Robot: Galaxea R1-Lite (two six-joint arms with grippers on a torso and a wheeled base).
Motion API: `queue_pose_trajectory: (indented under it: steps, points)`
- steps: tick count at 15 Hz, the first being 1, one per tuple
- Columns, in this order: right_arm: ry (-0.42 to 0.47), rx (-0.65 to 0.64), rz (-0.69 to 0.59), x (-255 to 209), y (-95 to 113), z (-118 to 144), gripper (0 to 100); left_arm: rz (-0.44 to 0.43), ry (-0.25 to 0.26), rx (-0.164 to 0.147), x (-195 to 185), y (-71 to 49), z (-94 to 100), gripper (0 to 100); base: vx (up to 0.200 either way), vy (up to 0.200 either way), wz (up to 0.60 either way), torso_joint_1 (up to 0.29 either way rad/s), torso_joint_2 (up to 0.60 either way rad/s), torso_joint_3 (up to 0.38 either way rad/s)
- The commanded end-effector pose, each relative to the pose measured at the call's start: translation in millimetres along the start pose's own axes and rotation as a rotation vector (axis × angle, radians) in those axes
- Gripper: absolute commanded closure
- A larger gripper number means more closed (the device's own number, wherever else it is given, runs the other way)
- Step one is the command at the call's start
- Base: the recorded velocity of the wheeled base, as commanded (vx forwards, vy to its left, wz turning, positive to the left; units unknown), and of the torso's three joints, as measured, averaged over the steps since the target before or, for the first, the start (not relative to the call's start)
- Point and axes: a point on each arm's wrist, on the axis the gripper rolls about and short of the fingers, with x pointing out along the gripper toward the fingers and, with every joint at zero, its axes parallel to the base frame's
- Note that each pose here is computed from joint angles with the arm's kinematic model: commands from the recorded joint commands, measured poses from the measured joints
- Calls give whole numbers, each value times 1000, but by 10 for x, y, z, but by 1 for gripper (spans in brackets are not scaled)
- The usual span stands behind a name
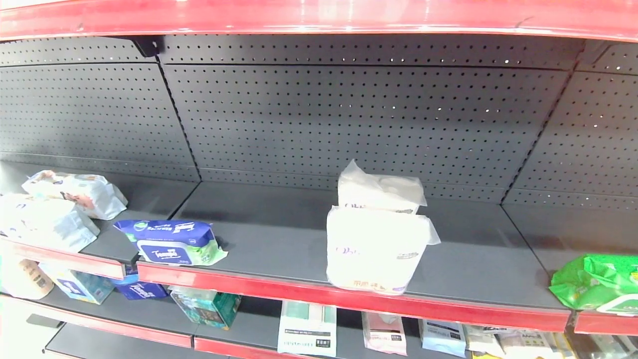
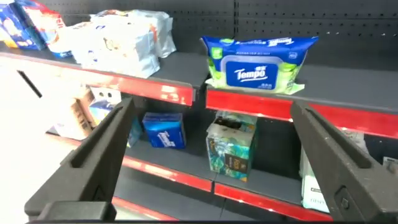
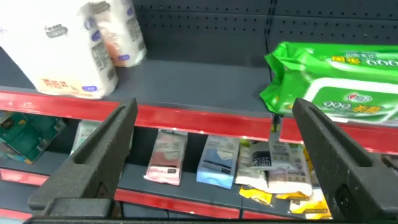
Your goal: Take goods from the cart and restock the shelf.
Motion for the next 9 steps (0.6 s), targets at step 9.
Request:
queue_pose_trajectory:
  steps: [9]
  points:
    - [2,-2,-4,1,-1,-1,0,-31,21,-50,12,-11,-44,0,0,0,0,0,0,0]
